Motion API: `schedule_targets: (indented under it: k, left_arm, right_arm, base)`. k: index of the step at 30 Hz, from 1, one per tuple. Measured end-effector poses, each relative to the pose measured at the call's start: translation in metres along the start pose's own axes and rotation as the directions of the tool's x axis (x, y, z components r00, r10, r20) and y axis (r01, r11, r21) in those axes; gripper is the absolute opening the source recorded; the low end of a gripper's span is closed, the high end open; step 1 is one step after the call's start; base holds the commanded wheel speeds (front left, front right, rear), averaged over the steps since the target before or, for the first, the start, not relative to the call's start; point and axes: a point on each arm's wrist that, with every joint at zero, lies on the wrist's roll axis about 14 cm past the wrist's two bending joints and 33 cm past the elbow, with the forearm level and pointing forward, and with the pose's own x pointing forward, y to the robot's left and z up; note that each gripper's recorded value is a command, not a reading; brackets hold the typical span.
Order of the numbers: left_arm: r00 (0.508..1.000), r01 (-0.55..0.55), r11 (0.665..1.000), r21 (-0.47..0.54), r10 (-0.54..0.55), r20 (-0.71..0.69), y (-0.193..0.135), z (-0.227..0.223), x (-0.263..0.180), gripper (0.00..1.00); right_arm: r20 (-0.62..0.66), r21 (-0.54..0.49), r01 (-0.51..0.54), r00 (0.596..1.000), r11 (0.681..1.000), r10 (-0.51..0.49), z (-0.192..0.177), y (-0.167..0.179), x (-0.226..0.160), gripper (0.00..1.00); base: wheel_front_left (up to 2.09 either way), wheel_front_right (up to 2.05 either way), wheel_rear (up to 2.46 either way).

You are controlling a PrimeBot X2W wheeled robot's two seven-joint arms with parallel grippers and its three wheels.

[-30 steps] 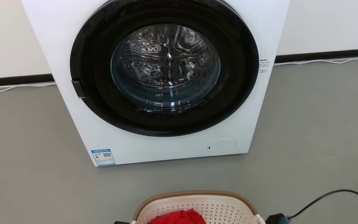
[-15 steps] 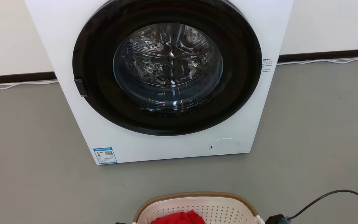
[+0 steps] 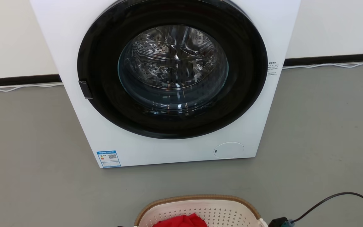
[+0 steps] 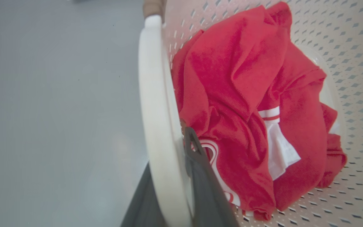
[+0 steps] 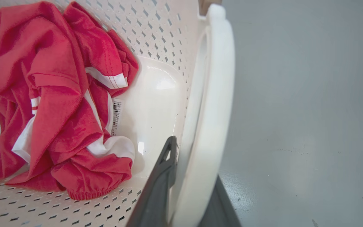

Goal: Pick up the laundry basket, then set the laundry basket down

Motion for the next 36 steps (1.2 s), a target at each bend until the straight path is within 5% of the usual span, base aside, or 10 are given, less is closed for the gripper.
schedule_targets:
  k: [36]
  left_arm:
    - [1.000, 0.008, 1.000, 0.021, -0.008, -0.002, -0.0023, 0.0075, 0.0038, 0.00]
  right_arm:
    - [0.018, 0.019, 0.008, 1.000, 1.000, -0.008, 0.0017, -0.0032, -0.0018, 0.00]
  base:
    - [0.00, 0.00, 0.00]
